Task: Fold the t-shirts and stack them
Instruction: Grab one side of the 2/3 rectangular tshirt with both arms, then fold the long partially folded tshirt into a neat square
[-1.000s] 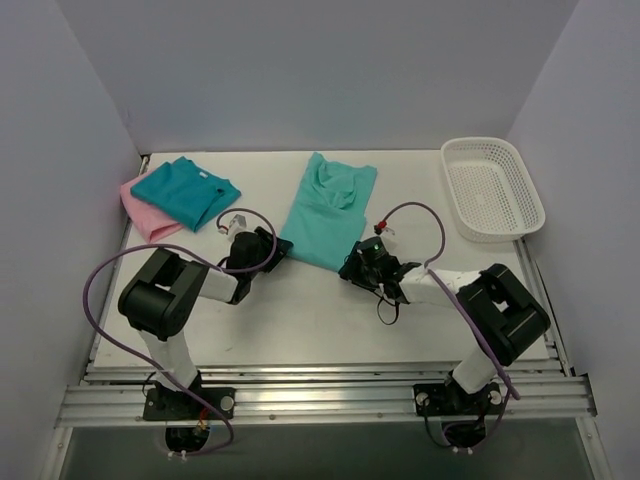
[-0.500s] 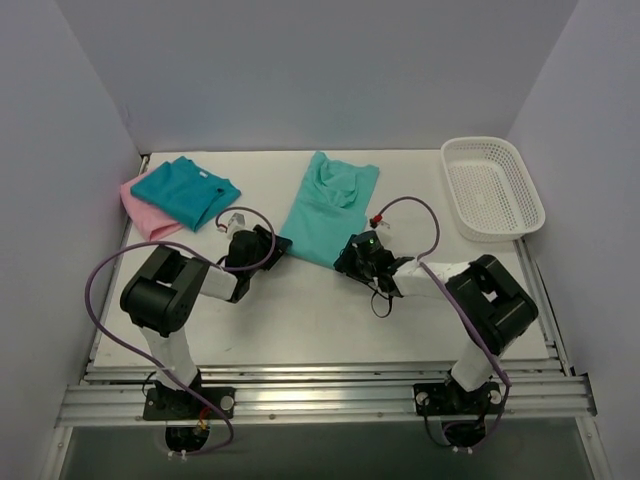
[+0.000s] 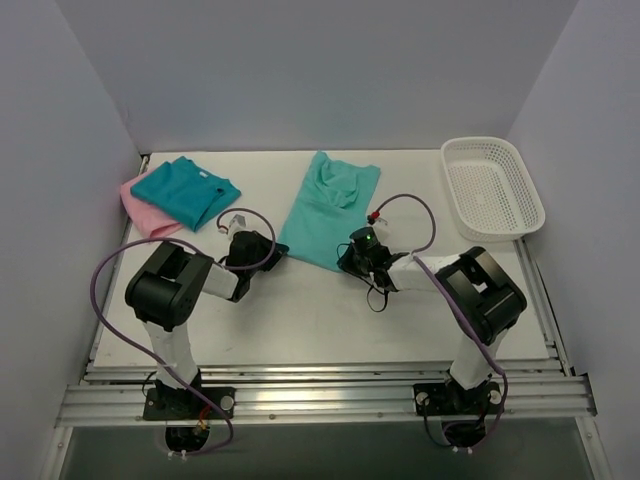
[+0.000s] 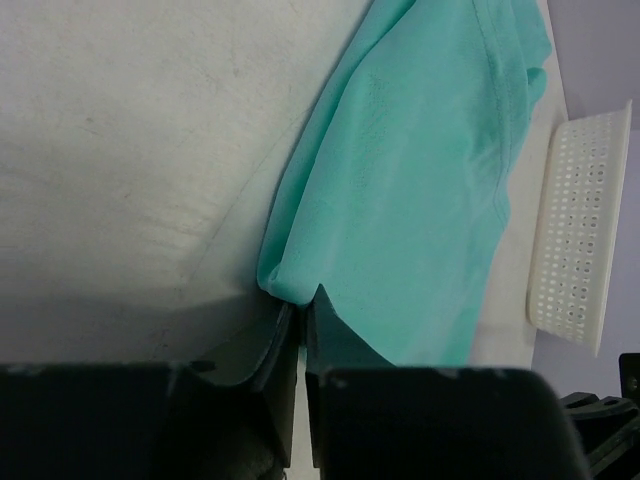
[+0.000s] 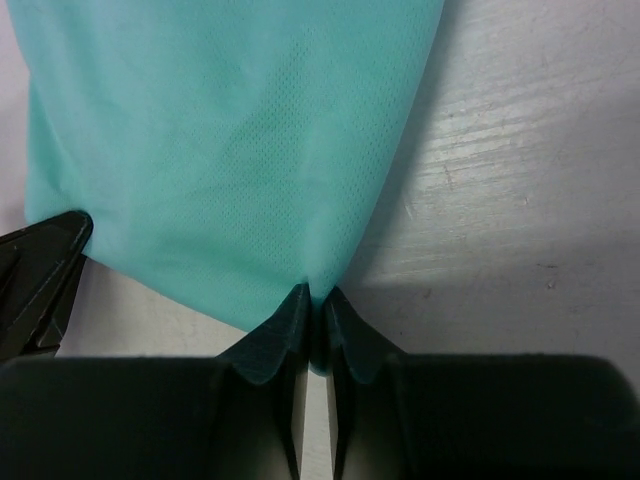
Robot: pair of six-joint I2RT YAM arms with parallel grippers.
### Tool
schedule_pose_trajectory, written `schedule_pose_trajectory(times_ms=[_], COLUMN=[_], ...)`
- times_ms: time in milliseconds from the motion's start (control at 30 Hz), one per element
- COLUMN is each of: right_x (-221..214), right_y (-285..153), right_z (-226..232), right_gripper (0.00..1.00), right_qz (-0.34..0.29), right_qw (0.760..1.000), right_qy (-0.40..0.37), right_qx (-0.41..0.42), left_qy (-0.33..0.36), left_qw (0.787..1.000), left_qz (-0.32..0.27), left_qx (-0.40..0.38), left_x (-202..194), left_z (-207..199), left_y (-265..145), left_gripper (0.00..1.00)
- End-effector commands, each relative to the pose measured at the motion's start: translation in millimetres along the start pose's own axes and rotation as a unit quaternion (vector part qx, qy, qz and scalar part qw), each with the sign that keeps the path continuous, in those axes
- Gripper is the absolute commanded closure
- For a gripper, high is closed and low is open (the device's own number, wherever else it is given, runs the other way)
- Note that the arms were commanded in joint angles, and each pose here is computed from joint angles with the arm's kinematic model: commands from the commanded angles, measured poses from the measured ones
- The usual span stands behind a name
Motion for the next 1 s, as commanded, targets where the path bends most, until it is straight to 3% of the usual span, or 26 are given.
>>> schedule_pose_trajectory(times_ms=[0, 33, 167, 367, 833, 967], right_x=[-33.6, -32.2, -34.8, -37.3, -77.4, -81.6], right_y=[0.0, 0.0, 1.8, -12.0, -102.5, -126.6], right_z=[-35.3, -37.7, -43.4, -45.5, -31.9, -35.7], right_gripper=[0.95, 1.0, 1.0, 1.0, 1.0, 1.0], right_qz=[0.06, 0.058, 0.063, 0.064, 0.07, 0.069], right_qw=[0.996, 0.996, 0.995, 0.995, 0.996, 0.995], right_qy=[-0.017, -0.015, -0.013, -0.015, -0.038, -0.04], right_qx=[-0.063, -0.067, -0.072, -0.071, -0.049, -0.057], left_qy=[0.015, 0.015, 0.02, 0.032, 0.056, 0.075], left_qw=[0.998, 0.999, 0.999, 0.999, 0.995, 0.995], left_qz=[0.014, 0.013, 0.013, 0.024, 0.068, 0.038], left_qx=[0.053, 0.05, 0.048, 0.033, 0.048, 0.048], left_x=[-3.7, -2.9, -1.5, -7.1, -66.4, -63.1], left_z=[27.0, 23.7, 23.2, 15.1, 35.0, 13.9], left_y=[8.1, 10.7, 13.9, 1.5, -108.9, -152.9], left_gripper=[0.89, 0.94, 0.97, 0.98, 0.98, 0.98])
Point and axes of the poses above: each gripper's point midway between its finger pads, its own y axis out along the fingers, its own z axis along the line the jaws close on, x = y × z, the point moved 4 cm from there along -y, back along the fingers, and after that the axes turned 12 degrees about -y, right-handed, at the moved point
